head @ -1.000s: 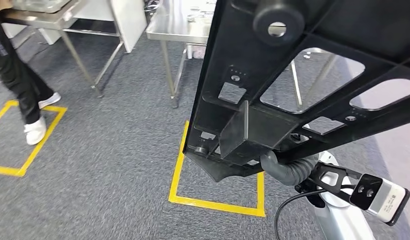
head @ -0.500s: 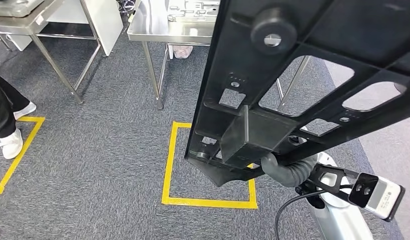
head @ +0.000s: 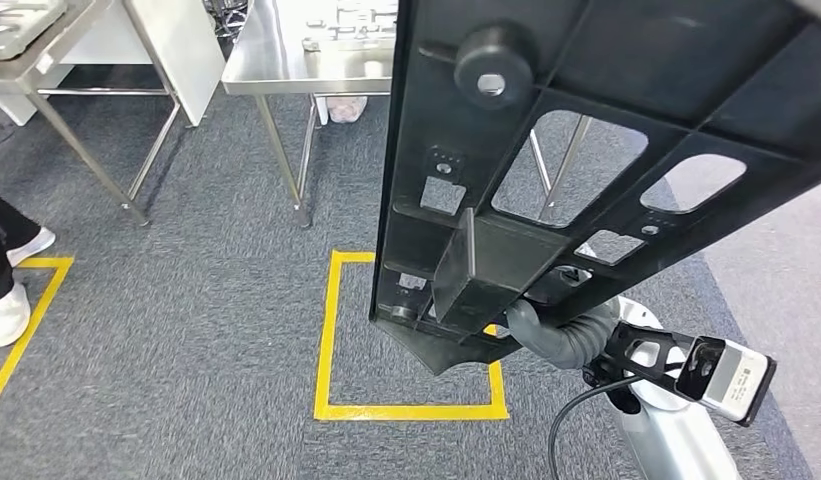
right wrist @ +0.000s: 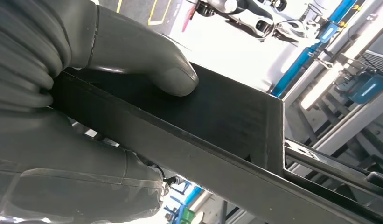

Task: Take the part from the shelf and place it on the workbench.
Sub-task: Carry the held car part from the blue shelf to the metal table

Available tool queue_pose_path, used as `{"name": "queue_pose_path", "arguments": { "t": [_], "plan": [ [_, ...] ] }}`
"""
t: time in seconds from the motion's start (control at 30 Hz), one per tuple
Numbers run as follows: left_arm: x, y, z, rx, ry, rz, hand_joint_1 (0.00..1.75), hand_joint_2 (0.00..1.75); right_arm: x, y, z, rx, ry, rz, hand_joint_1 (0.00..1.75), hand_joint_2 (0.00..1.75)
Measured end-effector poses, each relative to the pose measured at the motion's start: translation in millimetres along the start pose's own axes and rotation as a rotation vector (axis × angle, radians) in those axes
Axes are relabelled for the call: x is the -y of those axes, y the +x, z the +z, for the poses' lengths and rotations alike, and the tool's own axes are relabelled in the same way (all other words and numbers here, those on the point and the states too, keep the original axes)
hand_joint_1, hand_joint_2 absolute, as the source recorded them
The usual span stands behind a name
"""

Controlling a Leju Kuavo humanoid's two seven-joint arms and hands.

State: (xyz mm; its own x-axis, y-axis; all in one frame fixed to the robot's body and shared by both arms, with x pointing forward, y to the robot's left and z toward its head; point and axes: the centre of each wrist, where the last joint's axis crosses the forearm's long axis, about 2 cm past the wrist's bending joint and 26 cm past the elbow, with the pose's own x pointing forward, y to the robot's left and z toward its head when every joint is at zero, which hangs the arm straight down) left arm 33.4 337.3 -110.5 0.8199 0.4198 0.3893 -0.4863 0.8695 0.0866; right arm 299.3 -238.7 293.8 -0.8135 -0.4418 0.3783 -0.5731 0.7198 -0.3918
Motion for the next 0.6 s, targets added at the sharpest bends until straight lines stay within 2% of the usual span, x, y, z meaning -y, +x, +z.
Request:
{"name": "queue_pose_path", "arguments": {
  "t": [0.6],
  "plan": [
    [1.1, 4.3, -1.1, 0.016, -0.010, -0.009, 0.00, 1.75, -3.9, -3.1, 2.2, -0.014, -0.023, 0.002, 1.75, 1.75]
  ]
}}
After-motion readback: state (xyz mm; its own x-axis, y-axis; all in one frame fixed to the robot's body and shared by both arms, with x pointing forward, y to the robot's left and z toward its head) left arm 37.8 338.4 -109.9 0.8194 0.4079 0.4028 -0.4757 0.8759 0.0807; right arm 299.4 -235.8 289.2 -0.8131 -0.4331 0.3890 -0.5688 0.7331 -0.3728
